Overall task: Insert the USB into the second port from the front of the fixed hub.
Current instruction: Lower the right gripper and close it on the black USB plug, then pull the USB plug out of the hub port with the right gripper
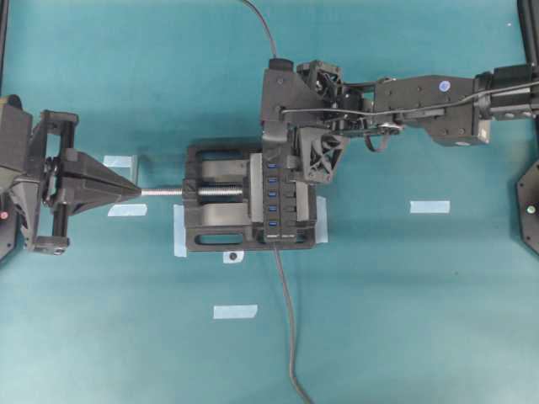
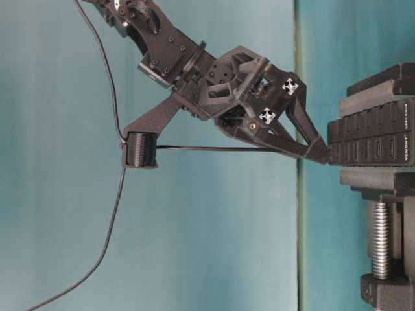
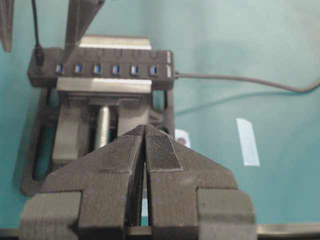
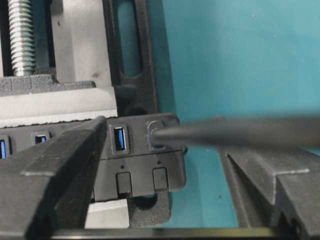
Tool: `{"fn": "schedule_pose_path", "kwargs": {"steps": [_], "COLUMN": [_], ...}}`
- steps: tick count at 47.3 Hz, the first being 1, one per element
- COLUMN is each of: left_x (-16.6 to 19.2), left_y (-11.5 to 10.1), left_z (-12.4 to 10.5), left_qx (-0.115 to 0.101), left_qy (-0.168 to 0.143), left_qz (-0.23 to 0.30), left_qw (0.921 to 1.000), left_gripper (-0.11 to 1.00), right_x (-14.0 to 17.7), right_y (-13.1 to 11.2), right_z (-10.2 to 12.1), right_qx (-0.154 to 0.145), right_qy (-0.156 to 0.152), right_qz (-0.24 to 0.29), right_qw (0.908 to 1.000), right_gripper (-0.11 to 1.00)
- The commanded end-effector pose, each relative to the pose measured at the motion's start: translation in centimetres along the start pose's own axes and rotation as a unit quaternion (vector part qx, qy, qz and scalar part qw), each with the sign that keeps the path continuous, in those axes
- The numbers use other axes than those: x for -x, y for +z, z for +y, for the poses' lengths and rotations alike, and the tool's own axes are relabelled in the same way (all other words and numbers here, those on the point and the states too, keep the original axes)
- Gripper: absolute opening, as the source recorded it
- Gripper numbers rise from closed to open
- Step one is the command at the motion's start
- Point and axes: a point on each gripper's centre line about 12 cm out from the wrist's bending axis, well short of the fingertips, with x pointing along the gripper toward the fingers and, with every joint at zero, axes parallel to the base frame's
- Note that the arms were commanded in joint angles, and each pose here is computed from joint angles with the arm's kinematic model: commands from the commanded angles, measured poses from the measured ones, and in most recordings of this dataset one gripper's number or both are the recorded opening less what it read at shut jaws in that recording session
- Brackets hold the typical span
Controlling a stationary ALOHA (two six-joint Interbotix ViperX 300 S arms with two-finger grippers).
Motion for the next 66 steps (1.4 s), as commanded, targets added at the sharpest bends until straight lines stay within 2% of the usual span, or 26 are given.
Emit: {"fn": "schedule_pose_path", "kwargs": {"steps": [1,19,27,48,56,66], "left_x": [0.0,0.0,0.0,0.0,0.0,0.0], "left_y": [0.5,0.6,0.6,0.5,0.5,0.5], "left_z": [-0.1,-0.1,-0.1,-0.1,-0.1,-0.1], "left_qx": [0.0,0.0,0.0,0.003,0.003,0.002], "left_qy": [-0.001,-0.001,-0.001,-0.001,-0.001,-0.001], "left_qz": [-0.008,-0.01,-0.01,-0.009,-0.009,-0.009], "left_qw": [1.0,0.9999,0.9999,1.0,1.0,1.0], "left_gripper": [0.0,0.0,0.0,0.0,0.0,0.0], "right_x": [0.8,0.9,1.1,1.3,2.1,4.1], "right_y": [1.3,1.2,1.3,1.5,2.5,3.7], "right_z": [-0.2,0.3,0.5,0.6,0.3,0.2], "right_qx": [0.003,0.007,0.009,0.008,0.006,0.009], "right_qy": [-0.003,0.0,0.002,0.002,-0.001,-0.005], "right_qz": [-0.021,-0.013,-0.012,-0.015,-0.025,-0.011], "right_qw": [0.9998,0.9999,0.9999,0.9999,0.9997,0.9999], "right_gripper": [0.76,0.22,0.09,0.06,0.06,0.06]}}
